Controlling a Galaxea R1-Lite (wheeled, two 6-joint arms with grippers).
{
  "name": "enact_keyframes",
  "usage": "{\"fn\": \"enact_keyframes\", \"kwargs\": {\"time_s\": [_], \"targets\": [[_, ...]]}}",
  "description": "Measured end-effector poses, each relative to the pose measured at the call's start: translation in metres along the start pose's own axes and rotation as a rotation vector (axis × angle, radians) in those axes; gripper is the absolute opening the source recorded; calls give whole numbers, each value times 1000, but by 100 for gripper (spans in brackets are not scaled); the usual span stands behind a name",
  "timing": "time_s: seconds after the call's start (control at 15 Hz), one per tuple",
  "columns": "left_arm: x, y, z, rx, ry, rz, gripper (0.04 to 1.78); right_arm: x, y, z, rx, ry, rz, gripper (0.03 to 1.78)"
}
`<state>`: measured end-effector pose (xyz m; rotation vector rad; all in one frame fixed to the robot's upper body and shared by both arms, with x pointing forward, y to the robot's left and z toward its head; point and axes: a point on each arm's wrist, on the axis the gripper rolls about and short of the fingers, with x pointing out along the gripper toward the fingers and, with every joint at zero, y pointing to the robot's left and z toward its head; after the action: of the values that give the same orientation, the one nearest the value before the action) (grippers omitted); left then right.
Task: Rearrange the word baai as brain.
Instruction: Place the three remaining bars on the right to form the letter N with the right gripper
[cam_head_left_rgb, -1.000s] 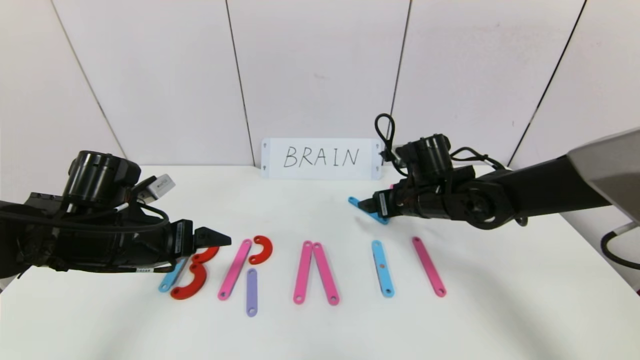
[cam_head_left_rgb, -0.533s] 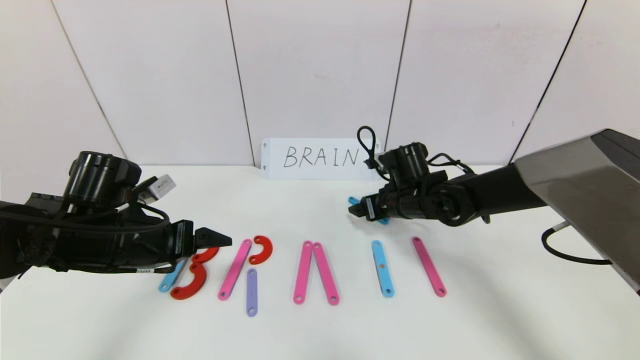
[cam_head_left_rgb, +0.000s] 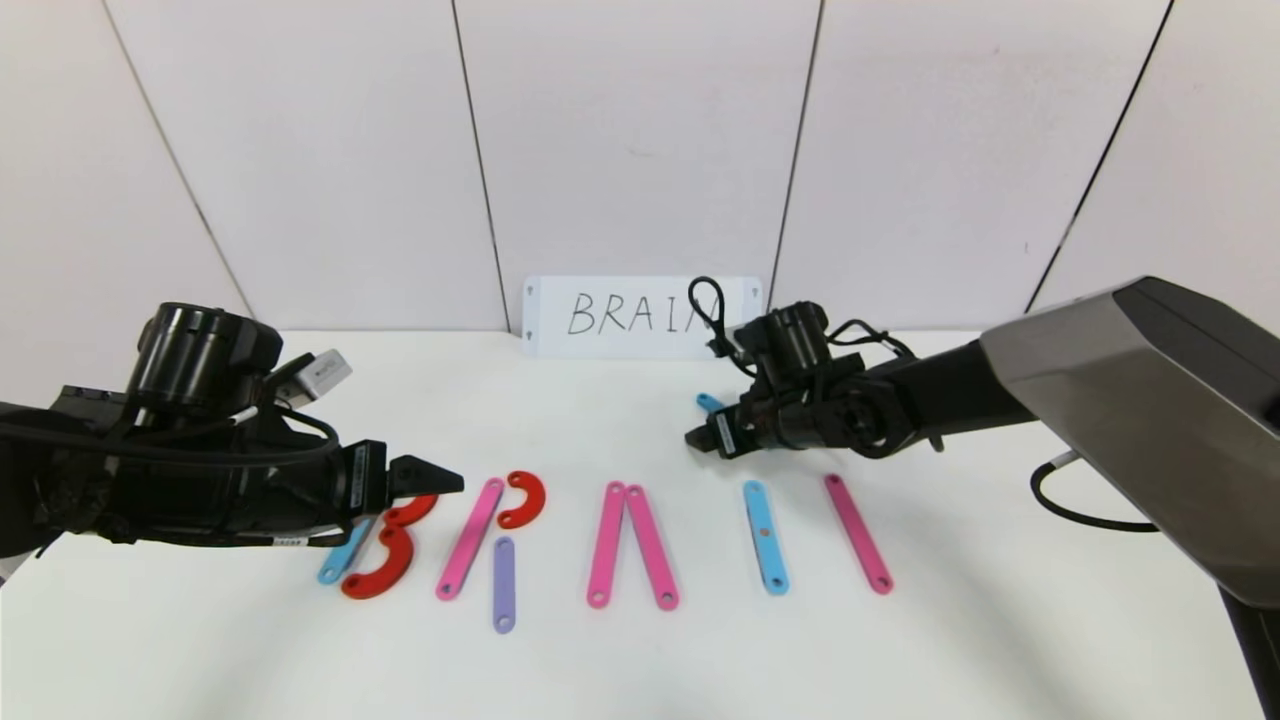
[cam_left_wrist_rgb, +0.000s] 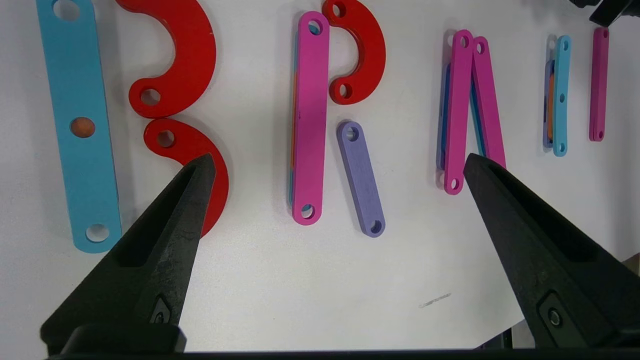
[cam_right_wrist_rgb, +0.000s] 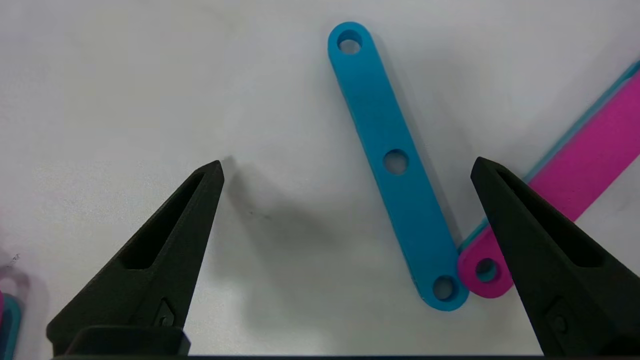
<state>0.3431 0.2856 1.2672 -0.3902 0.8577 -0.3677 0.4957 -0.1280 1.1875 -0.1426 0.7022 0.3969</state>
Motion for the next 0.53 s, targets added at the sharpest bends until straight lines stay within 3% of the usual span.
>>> {"fn": "enact_keyframes", "kwargs": {"time_s": [0.27, 0.53], "targets": [[0, 0, -1, 0, 2, 1, 174, 3, 2, -1, -6, 3, -1, 158], [1, 1, -2, 19, 8, -2, 174, 3, 2, -2, -5, 4, -6, 102]]}}
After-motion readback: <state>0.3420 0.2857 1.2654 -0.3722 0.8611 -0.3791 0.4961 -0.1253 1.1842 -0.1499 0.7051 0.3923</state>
